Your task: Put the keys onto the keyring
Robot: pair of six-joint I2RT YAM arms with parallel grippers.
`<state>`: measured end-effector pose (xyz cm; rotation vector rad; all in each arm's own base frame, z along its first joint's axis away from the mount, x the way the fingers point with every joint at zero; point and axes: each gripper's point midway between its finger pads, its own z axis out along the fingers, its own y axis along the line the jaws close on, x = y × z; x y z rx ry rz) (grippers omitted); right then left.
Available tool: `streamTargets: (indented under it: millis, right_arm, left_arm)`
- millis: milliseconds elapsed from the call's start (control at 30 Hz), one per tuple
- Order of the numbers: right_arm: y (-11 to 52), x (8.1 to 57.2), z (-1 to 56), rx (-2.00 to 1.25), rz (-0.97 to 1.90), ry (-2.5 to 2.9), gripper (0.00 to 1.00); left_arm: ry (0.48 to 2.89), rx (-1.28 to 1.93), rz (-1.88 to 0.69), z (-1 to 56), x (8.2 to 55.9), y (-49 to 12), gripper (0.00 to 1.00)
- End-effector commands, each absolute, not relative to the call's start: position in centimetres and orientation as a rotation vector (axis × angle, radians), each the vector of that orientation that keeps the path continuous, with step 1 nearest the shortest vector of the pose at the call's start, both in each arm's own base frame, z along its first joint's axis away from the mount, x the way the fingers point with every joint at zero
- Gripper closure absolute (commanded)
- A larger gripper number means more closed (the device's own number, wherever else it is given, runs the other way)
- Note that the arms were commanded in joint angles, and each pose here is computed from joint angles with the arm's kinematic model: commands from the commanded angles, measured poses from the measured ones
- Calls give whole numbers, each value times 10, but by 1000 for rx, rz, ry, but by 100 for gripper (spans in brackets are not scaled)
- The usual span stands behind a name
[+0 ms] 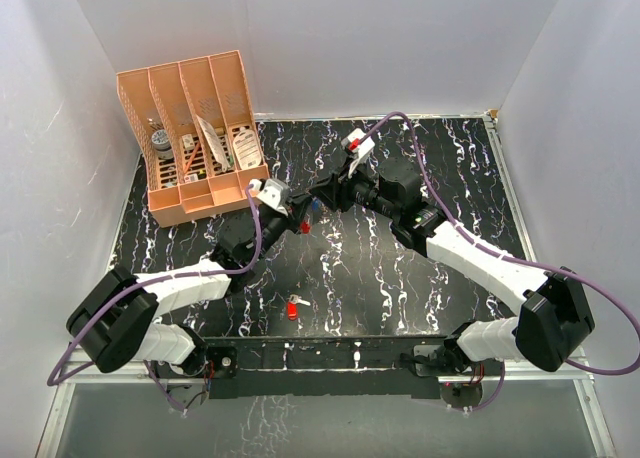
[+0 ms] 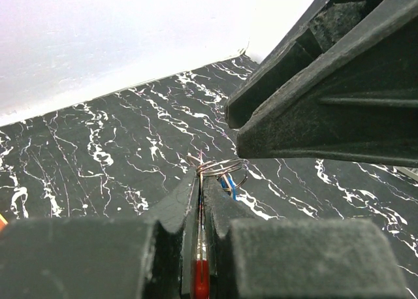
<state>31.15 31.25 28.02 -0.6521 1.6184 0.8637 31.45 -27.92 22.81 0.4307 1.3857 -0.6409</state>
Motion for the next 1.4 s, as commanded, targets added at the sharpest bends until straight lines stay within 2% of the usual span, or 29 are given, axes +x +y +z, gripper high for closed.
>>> streamTargets:
  millis: [0,233,567,1367]
  right_arm:
    - [308,314,322,-598,863,1504,67]
    - [290,318,318,-518,787,1533,65]
    - [282,317,280,-486,763,1649,66]
    - [295,302,300,-614,831,1525,63]
  left_arm:
    - [1278,388,-650,262,310,-271,100]
    - [1303,333,-632,267,314,-264,100]
    - [1316,277,-651,283,315,-260,100]
    - [1351,308,-687,281,315,-271,100]
